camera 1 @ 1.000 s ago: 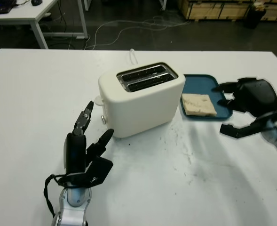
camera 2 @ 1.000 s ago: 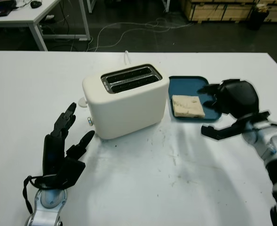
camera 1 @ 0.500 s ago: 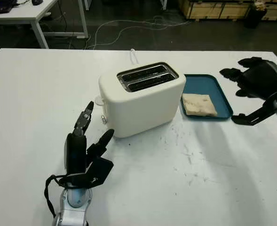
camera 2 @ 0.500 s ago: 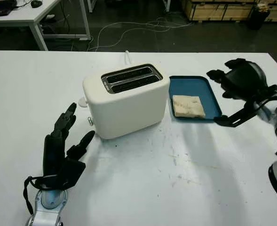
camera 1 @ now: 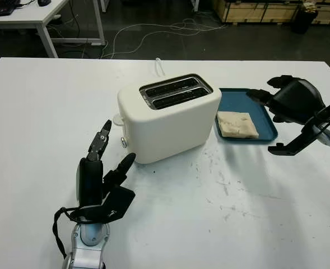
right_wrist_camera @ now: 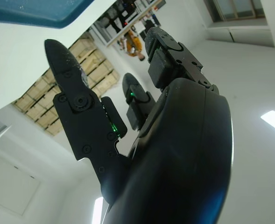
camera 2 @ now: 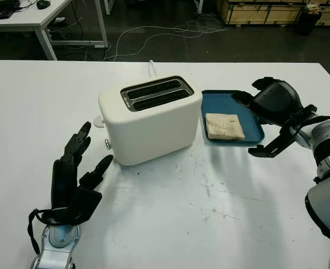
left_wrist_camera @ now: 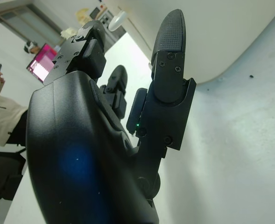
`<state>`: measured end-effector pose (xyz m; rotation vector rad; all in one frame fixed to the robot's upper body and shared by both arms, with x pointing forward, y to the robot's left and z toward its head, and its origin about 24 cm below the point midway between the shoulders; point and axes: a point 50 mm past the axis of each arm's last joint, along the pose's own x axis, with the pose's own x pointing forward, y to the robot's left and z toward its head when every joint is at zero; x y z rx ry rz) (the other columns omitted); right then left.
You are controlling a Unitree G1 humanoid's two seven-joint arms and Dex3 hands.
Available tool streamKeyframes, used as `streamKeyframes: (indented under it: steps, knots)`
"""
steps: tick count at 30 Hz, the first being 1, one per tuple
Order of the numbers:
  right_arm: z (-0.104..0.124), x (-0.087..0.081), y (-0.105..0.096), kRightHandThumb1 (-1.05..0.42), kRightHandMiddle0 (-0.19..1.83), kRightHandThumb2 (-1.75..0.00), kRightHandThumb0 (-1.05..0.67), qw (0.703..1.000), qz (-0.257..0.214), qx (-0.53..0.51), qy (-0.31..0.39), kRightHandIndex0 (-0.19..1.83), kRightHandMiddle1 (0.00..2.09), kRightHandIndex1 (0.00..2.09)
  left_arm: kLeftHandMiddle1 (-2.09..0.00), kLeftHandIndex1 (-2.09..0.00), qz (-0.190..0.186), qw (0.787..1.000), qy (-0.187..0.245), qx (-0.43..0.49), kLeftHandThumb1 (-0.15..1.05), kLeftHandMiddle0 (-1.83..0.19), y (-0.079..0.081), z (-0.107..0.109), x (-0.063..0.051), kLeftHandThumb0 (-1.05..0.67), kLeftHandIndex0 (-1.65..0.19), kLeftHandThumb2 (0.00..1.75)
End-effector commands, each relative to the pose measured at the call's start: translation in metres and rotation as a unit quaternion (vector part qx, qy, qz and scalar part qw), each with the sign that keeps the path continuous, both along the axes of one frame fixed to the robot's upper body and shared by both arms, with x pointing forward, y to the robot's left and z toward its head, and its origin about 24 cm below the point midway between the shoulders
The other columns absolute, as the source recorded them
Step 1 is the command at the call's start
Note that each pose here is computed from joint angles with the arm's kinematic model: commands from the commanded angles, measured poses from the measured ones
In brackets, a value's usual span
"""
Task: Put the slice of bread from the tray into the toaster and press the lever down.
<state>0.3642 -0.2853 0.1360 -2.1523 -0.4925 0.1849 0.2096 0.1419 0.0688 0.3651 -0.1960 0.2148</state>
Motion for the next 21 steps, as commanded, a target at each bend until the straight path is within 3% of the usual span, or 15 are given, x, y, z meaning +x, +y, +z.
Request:
streamKeyframes:
  steps: [1, 9, 21]
  knots:
    - [-0.001, 0.001, 0.004, -0.59, 0.48, 0.0, -0.56, 1.0, 0.01, 0.01, -0.006, 0.69, 0.01, 0.02, -0.11, 0.0, -0.004, 1.0, -0.008, -0.002, 0.92, -0.39, 0.0, 0.003, 0.002, -0.63, -0.33, 0.26]
    - [-0.009, -0.001, 0.008, -0.62, 0.43, 0.0, -0.7, 0.999, 0.03, -0.02, 0.008, 0.66, 0.01, 0.01, -0.11, -0.01, 0.0, 1.0, -0.01, 0.002, 0.92, -0.4, 0.001, 0.003, 0.002, -0.64, -0.33, 0.27]
    - [-0.023, -0.008, 0.007, -0.66, 0.46, -0.01, -0.68, 0.996, 0.053, -0.054, 0.047, 0.62, 0.01, 0.0, -0.11, 0.0, -0.001, 1.0, -0.014, -0.004, 0.92, -0.4, 0.003, 0.003, 0.001, -0.63, -0.34, 0.27]
